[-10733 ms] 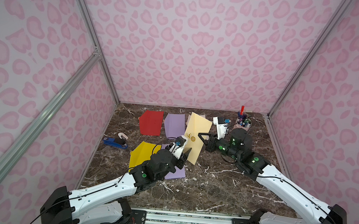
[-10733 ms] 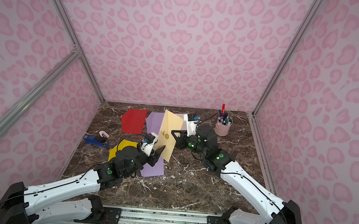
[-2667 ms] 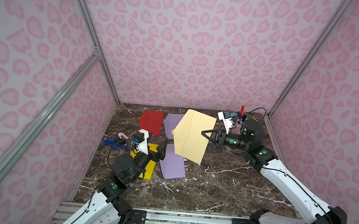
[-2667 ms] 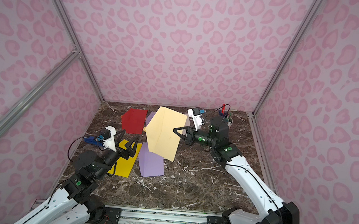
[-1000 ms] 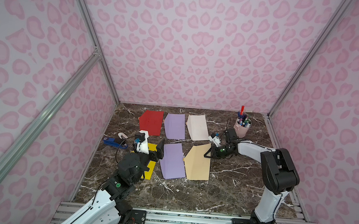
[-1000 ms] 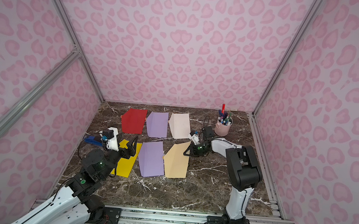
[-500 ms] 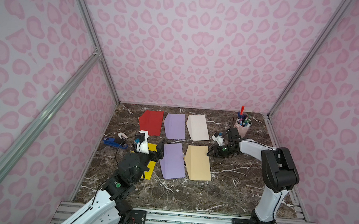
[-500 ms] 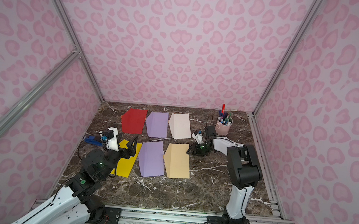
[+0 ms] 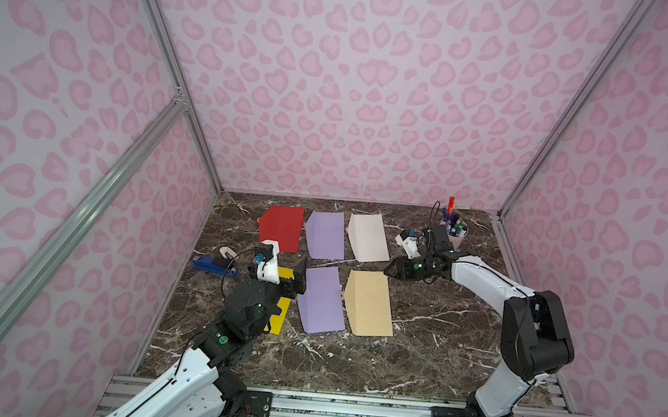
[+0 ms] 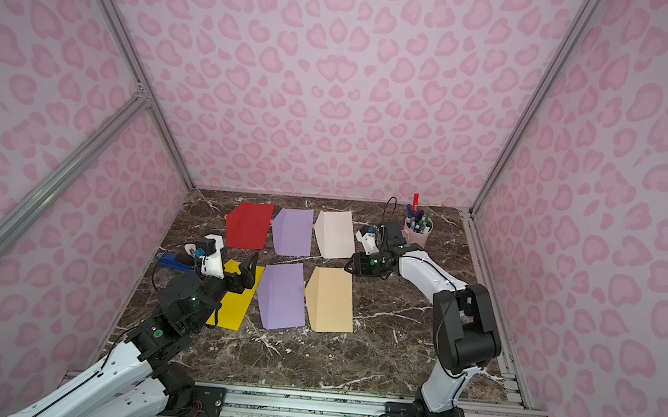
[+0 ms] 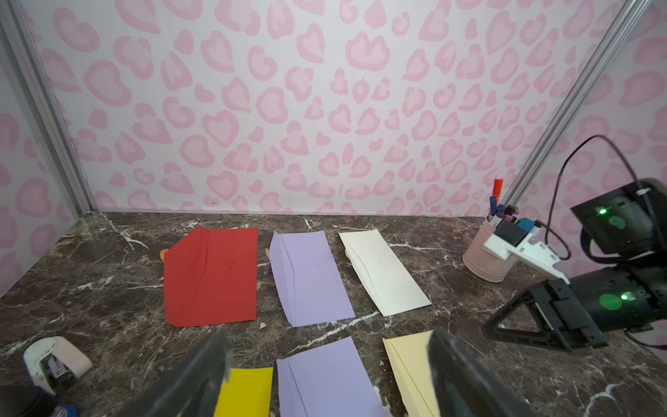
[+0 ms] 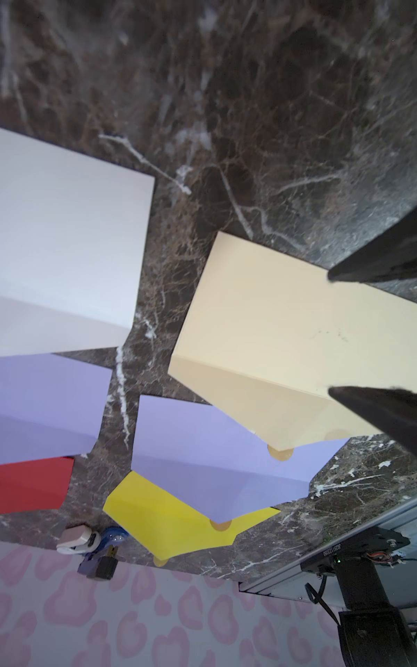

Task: Open the envelope
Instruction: Place the envelope at the center of the board, then reset both arms

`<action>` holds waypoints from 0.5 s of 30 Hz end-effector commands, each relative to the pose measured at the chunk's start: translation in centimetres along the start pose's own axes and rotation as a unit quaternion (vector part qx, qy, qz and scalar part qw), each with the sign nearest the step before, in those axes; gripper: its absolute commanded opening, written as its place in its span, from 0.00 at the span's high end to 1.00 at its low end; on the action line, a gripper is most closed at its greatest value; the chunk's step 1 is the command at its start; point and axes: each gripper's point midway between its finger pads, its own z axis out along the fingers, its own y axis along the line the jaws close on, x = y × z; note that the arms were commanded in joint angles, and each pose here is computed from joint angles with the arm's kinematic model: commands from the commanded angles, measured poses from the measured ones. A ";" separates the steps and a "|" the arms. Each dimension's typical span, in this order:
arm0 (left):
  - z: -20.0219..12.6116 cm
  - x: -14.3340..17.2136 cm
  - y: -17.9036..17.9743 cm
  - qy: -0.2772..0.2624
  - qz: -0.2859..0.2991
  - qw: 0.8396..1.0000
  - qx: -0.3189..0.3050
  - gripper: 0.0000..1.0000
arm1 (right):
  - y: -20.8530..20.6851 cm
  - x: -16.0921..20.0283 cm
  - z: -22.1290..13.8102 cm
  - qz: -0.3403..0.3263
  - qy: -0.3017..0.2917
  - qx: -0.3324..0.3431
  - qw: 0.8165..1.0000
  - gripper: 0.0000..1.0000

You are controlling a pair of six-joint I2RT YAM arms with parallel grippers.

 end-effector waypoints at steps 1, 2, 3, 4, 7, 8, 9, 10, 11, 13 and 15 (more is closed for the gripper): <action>0.5 -0.2 0.8 0.008 0.005 0.999 -0.032 0.09 | -0.1 -1.1 -0.9 -0.011 -0.027 0.027 0.999 0.46; 0.7 -0.2 1.0 0.012 0.007 0.999 -0.041 0.05 | -0.2 -1.3 -1.0 -0.017 -0.036 0.035 0.999 0.44; 1.0 -0.2 1.3 0.016 0.009 0.998 -0.052 0.03 | -0.3 -1.7 -1.3 -0.024 -0.050 0.042 0.998 0.40; 1.4 -0.2 1.6 0.019 0.011 0.998 -0.062 0.03 | -0.5 -1.9 -1.5 -0.029 -0.061 0.048 0.997 0.38; 2.5 0.1 3.2 0.036 0.011 0.994 -0.098 0.04 | -1.8 -2.5 -1.9 -0.038 -0.089 0.086 0.992 0.34; 2.8 0.3 3.8 0.040 0.008 0.993 -0.108 0.03 | -2.2 -2.7 -2.0 -0.040 -0.098 0.093 0.990 0.33; 3.1 0.5 4.6 0.044 0.007 0.992 -0.122 0.03 | -2.8 -2.8 -2.2 -0.040 -0.107 0.104 0.988 0.32; 3.4 0.9 5.5 0.048 0.006 0.990 -0.135 0.03 | -3.5 -2.9 -2.3 -0.040 -0.115 0.120 0.985 0.30; 3.7 1.2 6.4 0.052 0.002 0.988 -0.147 0.04 | -4.3 -2.8 -2.5 -0.039 -0.119 0.136 0.983 0.29; 4.2 1.9 8.3 0.059 -0.006 0.984 -0.170 0.03 | -6.1 -2.6 -2.8 -0.033 -0.126 0.171 0.977 0.28; 4.5 2.4 10.2 0.061 -0.008 0.979 -0.193 0.03 | -7.4 -2.5 -3.2 -0.025 -0.135 0.184 0.973 0.28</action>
